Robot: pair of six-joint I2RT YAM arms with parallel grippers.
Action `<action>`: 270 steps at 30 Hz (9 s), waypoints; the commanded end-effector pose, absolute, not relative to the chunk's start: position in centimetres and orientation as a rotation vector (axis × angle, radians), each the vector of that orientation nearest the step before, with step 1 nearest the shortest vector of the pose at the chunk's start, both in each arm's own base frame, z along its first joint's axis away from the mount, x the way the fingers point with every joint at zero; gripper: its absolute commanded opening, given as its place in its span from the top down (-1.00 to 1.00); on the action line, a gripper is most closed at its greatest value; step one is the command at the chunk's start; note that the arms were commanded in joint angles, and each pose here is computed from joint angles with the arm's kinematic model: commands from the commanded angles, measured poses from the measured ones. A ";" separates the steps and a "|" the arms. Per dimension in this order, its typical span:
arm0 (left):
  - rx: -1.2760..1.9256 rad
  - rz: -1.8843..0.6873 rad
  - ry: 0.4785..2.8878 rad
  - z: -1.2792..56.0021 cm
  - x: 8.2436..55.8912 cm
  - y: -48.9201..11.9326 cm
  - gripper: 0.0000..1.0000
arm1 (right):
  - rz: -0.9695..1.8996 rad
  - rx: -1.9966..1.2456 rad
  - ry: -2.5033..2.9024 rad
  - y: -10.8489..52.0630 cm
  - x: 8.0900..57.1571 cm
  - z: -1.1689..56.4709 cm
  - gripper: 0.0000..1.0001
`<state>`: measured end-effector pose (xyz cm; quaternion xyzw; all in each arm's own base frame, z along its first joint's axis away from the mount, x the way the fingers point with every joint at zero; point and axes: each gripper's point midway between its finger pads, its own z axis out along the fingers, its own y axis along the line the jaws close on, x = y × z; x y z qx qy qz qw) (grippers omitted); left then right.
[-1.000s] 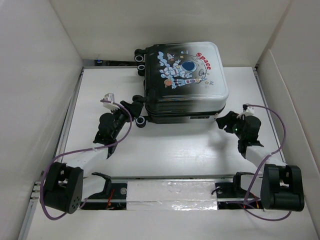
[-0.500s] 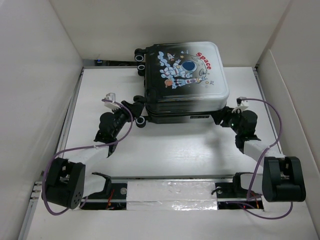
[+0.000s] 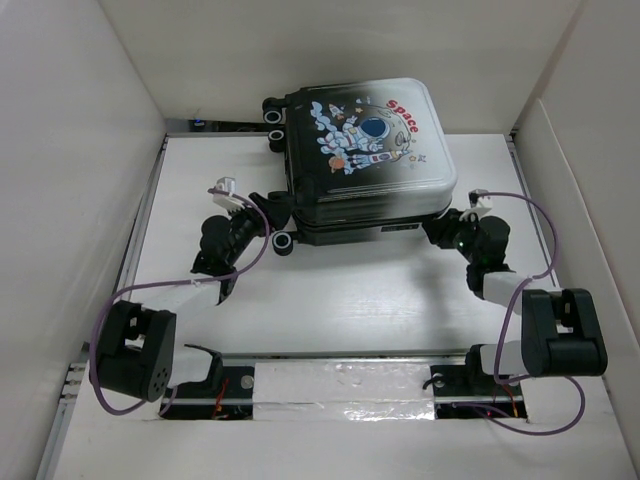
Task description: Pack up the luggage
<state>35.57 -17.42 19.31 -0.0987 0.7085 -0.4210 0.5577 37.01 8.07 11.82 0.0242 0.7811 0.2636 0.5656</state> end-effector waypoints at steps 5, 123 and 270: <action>-0.132 -1.087 1.540 23.9 36.3 -19.0 -0.39 | 0.620 0.013 1.724 9.0 38.9 14.4 0.45; -0.591 -1.345 1.407 24.2 53.0 -15.0 1.00 | 0.883 -0.162 1.825 26.4 22.5 13.9 1.00; -0.195 -1.004 1.337 21.3 26.9 -30.5 0.45 | 0.907 -0.342 1.845 23.7 20.5 13.0 0.46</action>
